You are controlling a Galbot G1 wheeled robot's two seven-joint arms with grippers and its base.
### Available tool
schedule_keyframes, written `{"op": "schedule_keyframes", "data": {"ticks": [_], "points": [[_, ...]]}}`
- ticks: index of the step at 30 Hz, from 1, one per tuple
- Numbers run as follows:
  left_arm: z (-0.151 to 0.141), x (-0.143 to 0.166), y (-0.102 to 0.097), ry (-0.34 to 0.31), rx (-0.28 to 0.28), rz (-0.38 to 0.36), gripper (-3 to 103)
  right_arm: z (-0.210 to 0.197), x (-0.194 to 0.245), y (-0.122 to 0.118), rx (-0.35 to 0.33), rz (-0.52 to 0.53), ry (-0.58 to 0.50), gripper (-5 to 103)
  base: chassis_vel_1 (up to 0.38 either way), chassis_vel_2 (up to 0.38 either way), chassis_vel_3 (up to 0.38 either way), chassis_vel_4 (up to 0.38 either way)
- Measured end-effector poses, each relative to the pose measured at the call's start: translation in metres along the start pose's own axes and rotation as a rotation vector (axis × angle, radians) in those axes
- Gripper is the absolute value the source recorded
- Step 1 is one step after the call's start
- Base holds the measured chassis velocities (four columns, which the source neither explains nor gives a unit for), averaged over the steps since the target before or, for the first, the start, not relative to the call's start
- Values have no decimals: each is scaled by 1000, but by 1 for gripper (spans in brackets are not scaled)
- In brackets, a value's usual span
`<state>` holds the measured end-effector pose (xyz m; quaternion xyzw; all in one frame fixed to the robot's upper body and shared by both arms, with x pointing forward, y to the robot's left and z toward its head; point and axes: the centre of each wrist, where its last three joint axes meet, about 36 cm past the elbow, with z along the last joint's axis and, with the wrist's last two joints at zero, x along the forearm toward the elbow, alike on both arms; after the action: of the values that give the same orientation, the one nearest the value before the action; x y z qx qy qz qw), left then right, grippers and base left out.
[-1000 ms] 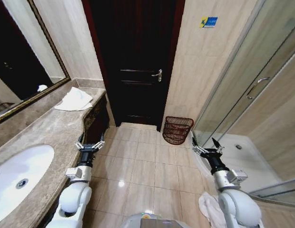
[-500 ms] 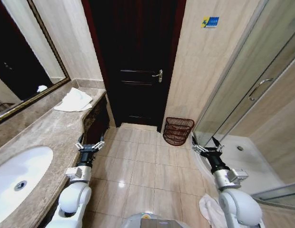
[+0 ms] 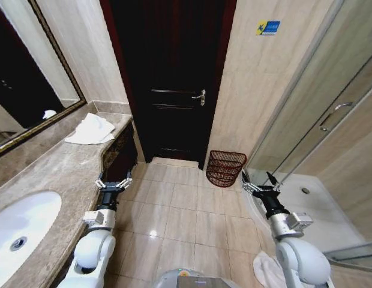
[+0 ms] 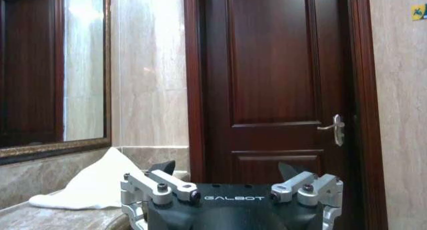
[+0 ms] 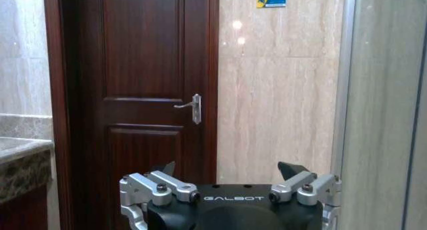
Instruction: Discard the used towel into the hamper.
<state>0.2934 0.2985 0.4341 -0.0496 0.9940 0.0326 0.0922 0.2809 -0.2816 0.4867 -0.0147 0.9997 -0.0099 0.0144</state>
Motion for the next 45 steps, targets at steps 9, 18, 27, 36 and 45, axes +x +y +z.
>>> {"op": "schedule_keyframes", "data": {"ticks": [9, 18, 27, 36, 45], "points": [[-1, 1, 0, 7, -3, 4, 100, -2, 0, 1, 0, 0, -1, 100, -52, 47, 41, -50], [-1, 1, 1, -5, -5, 4, 100, -4, -1, 1, 3, -2, -4, 100, -18, 104, 106, -15], [-1, 2, 1, -6, -5, 6, 100, -5, -1, 1, 4, -2, -5, 100, 15, 130, 132, 22], [2, 4, 2, -8, -5, 7, 100, -5, -2, 1, 7, -11, -6, 100, 51, 166, 181, 55], [4, 5, 3, -22, -5, -2, 100, -5, -3, 1, 10, -16, -8, 100, 4, 177, 167, -10]]}}
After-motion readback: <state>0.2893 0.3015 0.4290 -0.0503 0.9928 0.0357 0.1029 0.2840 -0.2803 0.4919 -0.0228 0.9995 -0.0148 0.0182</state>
